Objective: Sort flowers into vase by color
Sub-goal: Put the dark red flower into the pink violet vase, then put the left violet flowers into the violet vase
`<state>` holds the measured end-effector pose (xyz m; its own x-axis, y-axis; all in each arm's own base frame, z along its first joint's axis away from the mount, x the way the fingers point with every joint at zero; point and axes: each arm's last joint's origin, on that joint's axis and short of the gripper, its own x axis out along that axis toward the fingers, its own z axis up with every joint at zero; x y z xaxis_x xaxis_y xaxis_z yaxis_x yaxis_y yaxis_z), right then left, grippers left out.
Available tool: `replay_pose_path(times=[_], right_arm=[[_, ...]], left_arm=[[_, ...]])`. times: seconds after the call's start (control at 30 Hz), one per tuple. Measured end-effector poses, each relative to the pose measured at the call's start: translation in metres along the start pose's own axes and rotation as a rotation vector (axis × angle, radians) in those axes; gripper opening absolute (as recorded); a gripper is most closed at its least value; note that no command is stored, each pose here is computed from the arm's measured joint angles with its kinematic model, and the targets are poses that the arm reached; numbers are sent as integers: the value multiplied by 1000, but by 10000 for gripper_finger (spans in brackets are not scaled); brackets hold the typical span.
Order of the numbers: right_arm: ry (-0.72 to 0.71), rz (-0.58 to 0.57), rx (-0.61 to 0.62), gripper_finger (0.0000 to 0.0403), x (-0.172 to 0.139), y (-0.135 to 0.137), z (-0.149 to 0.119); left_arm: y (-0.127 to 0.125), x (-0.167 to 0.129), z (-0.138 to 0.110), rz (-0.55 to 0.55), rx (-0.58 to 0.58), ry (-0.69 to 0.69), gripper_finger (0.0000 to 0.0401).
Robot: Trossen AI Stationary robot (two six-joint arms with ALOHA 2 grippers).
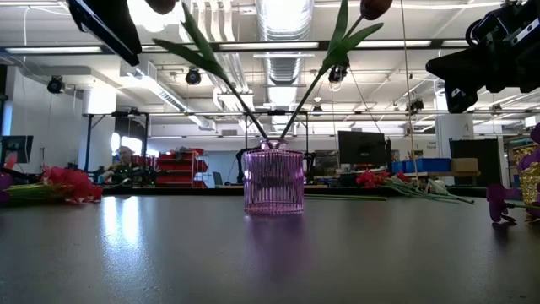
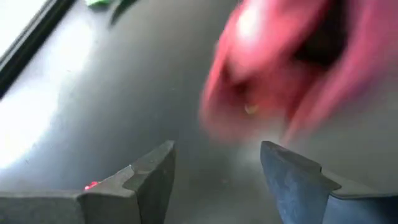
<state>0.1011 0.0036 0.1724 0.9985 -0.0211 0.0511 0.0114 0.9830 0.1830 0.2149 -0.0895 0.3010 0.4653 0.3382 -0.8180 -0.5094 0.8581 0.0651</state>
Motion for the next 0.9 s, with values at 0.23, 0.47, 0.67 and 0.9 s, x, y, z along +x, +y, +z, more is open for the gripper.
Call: replay_pose_path(times=[0.23,0.47,0.67,0.9], right_arm=[[0,0,0,13,0,0,0],[0,0,0,13,0,0,0],[0,0,0,13,0,0,0],[0,0,0,13,0,0,0]], left_arm=[[9,-9,-25,-46,-97,100,220],[-3,3,-72,-118,-261,314,220],[-29,16,-111,-168,-393,541,220],[-55,24,-143,-96,-453,702,220]])
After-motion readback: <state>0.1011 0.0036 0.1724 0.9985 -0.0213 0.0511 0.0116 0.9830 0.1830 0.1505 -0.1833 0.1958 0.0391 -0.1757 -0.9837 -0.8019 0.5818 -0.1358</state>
